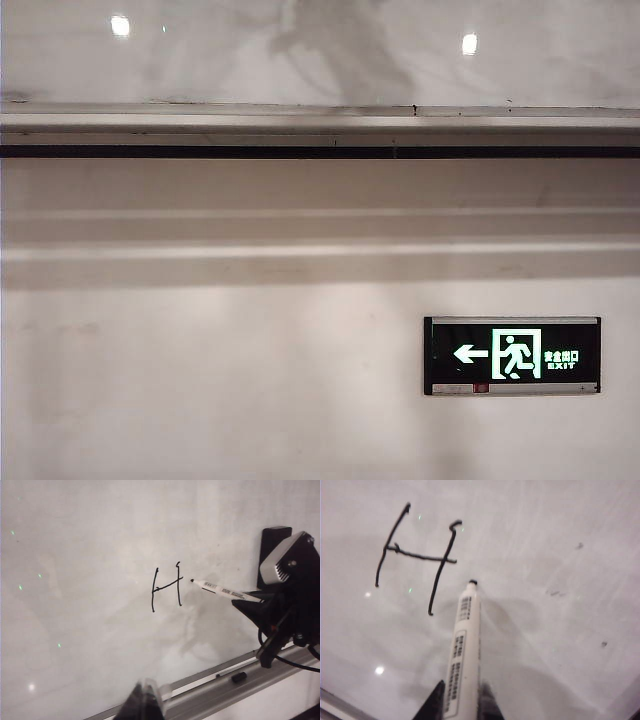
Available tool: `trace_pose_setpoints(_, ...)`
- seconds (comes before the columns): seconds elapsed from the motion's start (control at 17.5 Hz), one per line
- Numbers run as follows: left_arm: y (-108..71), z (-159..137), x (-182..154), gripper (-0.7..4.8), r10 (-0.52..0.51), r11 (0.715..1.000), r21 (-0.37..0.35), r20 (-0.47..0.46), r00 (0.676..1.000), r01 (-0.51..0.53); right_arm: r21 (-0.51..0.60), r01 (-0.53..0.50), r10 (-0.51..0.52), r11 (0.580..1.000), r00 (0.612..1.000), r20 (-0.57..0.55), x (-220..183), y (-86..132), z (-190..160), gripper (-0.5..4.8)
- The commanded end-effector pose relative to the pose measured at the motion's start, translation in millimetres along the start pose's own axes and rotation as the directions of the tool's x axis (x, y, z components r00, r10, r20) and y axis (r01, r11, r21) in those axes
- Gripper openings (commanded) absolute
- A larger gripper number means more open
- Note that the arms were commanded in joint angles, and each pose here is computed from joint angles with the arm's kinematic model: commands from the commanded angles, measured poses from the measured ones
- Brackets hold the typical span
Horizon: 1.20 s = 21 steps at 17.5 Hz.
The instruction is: Take a marker from the whiteboard tray, write "Hi!" on the whiteboard, and then put the marker back vertically into the whiteboard tray.
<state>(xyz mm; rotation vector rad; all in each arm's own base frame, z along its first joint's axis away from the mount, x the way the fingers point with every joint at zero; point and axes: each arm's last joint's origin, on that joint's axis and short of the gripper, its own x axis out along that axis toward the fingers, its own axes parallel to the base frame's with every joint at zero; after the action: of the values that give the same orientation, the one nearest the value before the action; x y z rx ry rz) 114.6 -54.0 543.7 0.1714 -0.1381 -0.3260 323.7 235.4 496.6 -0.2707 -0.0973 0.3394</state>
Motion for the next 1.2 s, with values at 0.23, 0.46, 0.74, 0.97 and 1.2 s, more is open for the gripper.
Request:
trace_pose_setpoints(0.23, 0.4, 2.3, -1.6, -0.07, -0.002, 1.0, -0.007, 0.018, 1.0, 0.003, -0.027, -0.018, 0.015, 0.999, 0.993, -0.119, -0.1, 0.9, -11.5, -0.01)
trace_pose_setpoints(0.46, 0.4, 2.3, -1.6, -0.07, -0.002, 1.0, -0.007, 0.019, 1.0, 0.002, -0.027, -0.017, 0.014, 0.999, 0.993, -0.117, -0.7, 0.5, -10.8, -0.01)
trace_pose_setpoints(0.74, 0.4, 2.5, -1.9, -0.07, -0.002, 1.0, -0.007, 0.019, 1.0, 0.002, 0.005, -0.021, 0.021, 1.0, 1.0, 0.0, -33.7, -4.9, 23.4, -0.01)
trace_pose_setpoints(0.97, 0.4, 2.5, -1.9, -0.07, -0.002, 1.0, -0.007, 0.02, 1.0, 0.002, -0.015, 0.002, -0.001, 1.0, 0.997, 0.076, -33.3, -8.6, 30.4, -0.01)
trace_pose_setpoints(1.2, 0.4, 2.4, -1.7, -0.07, -0.002, 1.0, -0.007, 0.019, 1.0, 0.002, -0.017, -0.008, 0.009, 1.0, 0.997, 0.081, -20.6, -4.3, 22.4, -0.01)
